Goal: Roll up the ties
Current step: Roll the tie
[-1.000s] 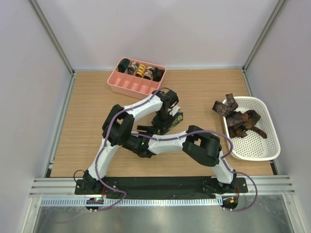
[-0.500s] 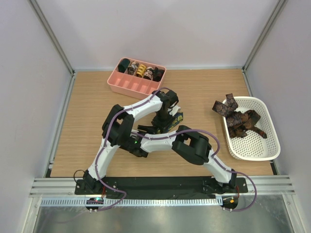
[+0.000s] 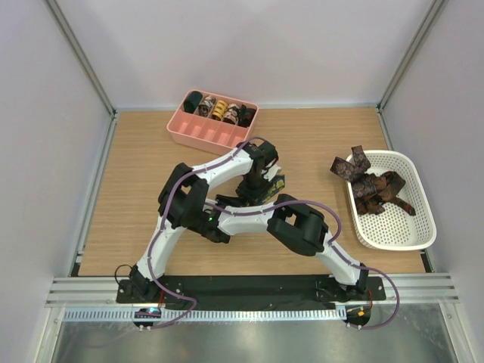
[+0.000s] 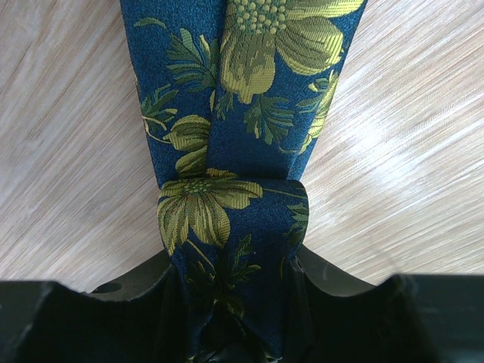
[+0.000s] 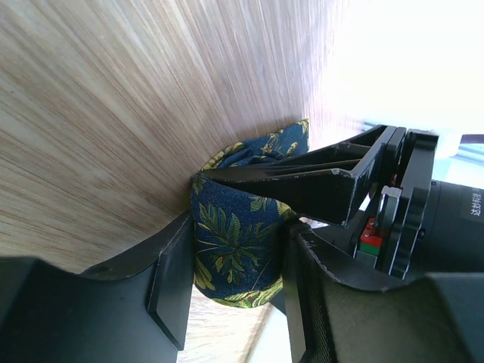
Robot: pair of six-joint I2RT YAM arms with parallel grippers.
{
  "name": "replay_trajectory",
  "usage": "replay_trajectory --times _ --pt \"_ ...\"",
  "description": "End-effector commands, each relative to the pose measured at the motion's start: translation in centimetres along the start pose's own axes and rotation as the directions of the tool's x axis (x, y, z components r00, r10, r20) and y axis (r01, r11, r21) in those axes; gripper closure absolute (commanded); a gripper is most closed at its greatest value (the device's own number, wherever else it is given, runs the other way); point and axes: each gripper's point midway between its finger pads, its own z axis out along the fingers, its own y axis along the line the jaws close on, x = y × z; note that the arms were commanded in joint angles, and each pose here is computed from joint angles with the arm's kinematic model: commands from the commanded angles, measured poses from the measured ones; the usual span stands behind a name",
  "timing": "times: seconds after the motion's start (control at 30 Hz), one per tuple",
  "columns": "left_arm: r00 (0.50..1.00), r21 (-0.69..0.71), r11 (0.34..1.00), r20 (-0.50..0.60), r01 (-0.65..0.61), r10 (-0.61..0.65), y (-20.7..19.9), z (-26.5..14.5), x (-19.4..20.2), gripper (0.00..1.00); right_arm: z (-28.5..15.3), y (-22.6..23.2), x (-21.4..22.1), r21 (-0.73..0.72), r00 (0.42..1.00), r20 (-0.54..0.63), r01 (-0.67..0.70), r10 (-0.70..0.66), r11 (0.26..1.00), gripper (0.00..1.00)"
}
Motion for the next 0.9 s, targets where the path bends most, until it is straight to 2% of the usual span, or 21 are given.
replay_trajectory --times 0.0,0.33,0.43,0.53,0.73,0.87 --pt "0.975 -0.006 1.0 -0.22 0.024 -0.025 0.4 3.7 5.1 0.59 1.9 -0.1 2.1 -0.03 0.995 -0.089 -0.053 0.05 0.998 0.75" --pt "0.99 -0.025 1.0 -0.138 0.01 -0.013 0.5 2.0 3.0 0.43 0.9 1.4 1.9 -0.086 0.994 -0.078 -0.089 0.082 0.992 0.76" --pt "0.994 -0.033 0.999 -0.108 -0.002 -0.002 0.6 1.4 2.3 0.3 0.7 1.6 1.7 -0.098 0.994 -0.07 -0.095 0.089 0.991 0.77" --pt "0.997 -0.04 0.999 -0.078 -0.012 0.009 0.7 0.7 1.6 0.29 0.5 1.7 1.4 -0.111 0.994 -0.062 -0.1 0.093 0.989 0.77" --pt "0.998 -0.041 0.999 0.058 -0.035 0.038 0.3 -1.7 -1.3 0.16 -0.4 1.7 0.8 -0.146 0.993 -0.033 -0.115 0.111 0.983 0.77" --pt "0.982 -0.036 0.997 0.17 -0.071 0.076 -0.3 -3.6 -3.4 0.12 -0.7 1.7 0.5 -0.152 0.993 -0.024 -0.118 0.116 0.981 0.77"
